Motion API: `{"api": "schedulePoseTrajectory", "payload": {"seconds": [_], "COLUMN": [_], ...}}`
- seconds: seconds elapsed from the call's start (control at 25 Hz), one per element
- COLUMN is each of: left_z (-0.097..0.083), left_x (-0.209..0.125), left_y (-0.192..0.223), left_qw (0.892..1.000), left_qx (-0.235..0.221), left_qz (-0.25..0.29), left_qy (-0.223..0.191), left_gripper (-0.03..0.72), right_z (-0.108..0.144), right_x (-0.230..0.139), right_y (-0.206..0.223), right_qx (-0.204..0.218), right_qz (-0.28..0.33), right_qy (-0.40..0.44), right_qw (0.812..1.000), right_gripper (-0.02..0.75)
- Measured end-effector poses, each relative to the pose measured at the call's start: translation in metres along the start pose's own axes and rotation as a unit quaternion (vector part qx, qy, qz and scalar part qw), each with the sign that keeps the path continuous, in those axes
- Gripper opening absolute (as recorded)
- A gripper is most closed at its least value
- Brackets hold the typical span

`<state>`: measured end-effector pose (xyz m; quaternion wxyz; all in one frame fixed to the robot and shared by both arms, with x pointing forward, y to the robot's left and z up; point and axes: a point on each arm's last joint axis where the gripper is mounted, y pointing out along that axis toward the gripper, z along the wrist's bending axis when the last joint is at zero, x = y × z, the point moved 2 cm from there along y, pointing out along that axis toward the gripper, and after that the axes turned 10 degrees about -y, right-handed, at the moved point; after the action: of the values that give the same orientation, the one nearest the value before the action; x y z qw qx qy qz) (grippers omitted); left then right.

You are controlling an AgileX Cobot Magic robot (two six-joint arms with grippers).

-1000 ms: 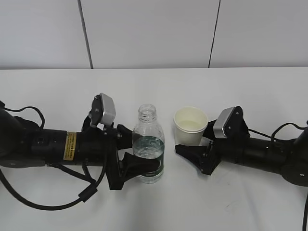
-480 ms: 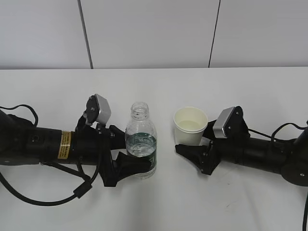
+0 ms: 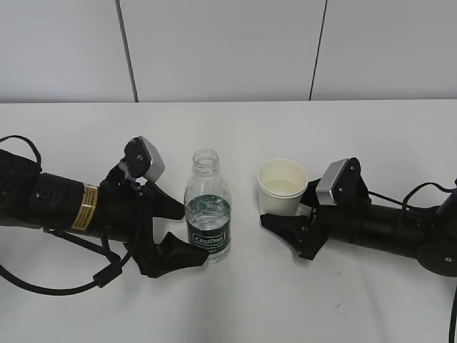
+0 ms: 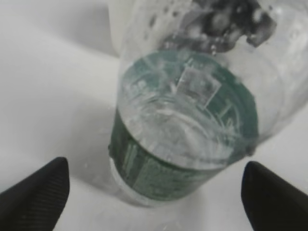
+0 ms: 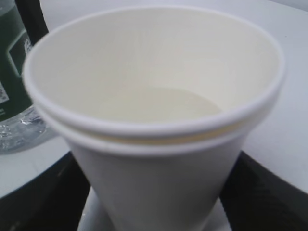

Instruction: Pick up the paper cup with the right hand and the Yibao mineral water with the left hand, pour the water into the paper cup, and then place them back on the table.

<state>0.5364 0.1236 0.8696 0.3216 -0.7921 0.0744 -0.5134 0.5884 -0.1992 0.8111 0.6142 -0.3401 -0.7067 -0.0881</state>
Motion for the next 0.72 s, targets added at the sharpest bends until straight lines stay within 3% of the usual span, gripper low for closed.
{"api": "schedulePoseTrajectory", "payload": {"seconds": [0.44,0.72], "left_z": [0.009,0.015], "left_x": [-0.011,-0.012], "left_y": [-0.009,-0.013], "left_qw": [0.995,0.991], "left_qx": [0.059,0.091], "left_qz": [0.085,0.098], "left_qy": [-0.013,-0.014], "left_gripper": [0.645,0.634], "right_z": [0.008,0.002], "right_x": [0.006,0.000], "right_y": [-0.010,-0.021], "right_qx": [0.000,-0.016], "right_qz": [0.010,0.044], "right_qy": [0.007,0.014], "right_qw": [1.000,0.999], "right_gripper": [0.609,0.605]}}
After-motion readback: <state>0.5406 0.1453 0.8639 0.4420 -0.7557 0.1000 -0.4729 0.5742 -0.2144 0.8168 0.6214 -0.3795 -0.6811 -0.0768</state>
